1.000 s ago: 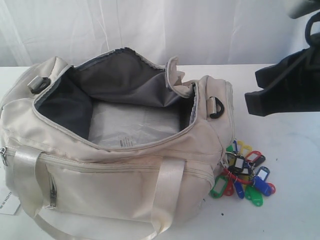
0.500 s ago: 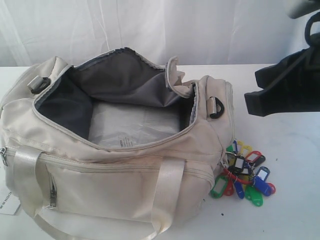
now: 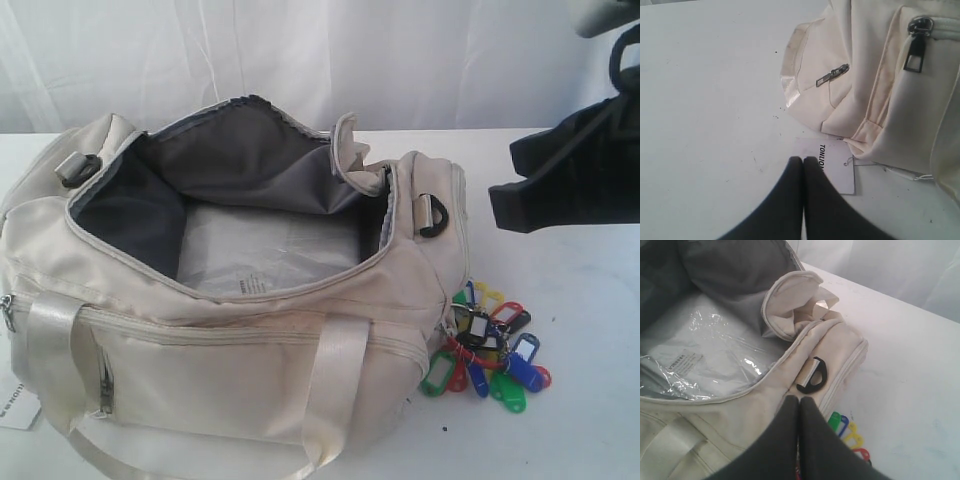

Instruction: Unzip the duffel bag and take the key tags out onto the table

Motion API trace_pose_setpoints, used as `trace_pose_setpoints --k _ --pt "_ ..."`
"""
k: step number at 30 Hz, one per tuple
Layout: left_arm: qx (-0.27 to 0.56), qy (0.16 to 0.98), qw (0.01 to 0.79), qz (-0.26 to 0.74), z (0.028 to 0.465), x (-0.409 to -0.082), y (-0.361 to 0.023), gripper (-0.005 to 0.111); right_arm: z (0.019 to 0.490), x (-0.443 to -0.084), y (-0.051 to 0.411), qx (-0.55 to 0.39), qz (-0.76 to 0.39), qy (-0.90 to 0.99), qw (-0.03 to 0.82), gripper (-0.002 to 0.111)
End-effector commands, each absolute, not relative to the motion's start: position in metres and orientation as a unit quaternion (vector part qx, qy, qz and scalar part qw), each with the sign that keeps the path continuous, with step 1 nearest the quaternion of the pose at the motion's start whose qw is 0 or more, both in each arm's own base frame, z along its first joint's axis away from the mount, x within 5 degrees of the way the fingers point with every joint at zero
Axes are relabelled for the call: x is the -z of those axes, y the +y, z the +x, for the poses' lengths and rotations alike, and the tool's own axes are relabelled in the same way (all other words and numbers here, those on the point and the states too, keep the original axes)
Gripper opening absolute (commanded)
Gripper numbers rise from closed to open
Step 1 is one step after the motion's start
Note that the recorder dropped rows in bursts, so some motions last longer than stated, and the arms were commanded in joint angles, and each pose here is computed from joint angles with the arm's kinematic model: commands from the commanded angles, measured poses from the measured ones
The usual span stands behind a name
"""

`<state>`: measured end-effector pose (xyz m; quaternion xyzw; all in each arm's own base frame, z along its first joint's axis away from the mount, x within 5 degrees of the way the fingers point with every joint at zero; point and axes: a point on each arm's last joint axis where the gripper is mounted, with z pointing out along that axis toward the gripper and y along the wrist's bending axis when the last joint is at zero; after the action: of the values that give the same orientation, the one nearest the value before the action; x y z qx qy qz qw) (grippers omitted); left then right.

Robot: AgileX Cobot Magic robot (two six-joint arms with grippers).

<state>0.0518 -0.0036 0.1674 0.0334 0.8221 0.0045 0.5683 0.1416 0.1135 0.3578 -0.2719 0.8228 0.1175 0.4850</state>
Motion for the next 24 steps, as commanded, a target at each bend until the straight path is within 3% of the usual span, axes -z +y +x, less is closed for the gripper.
trace_pose_setpoints --k 1,14,24 --pt "-0.003 0.821 0.57 0.035 0.052 -0.167 -0.004 0.0 0.141 -0.357 0.113 -0.12 -0.271 0.822 0.487 0.0" --pt "-0.004 0.821 0.569 0.036 0.052 -0.167 -0.004 0.0 0.131 -0.346 0.102 -0.122 -0.267 0.821 0.49 0.0" --pt "-0.004 0.821 0.569 0.036 0.052 -0.167 -0.004 0.0 0.099 -0.29 0.053 -0.096 -0.217 0.831 0.503 0.0"
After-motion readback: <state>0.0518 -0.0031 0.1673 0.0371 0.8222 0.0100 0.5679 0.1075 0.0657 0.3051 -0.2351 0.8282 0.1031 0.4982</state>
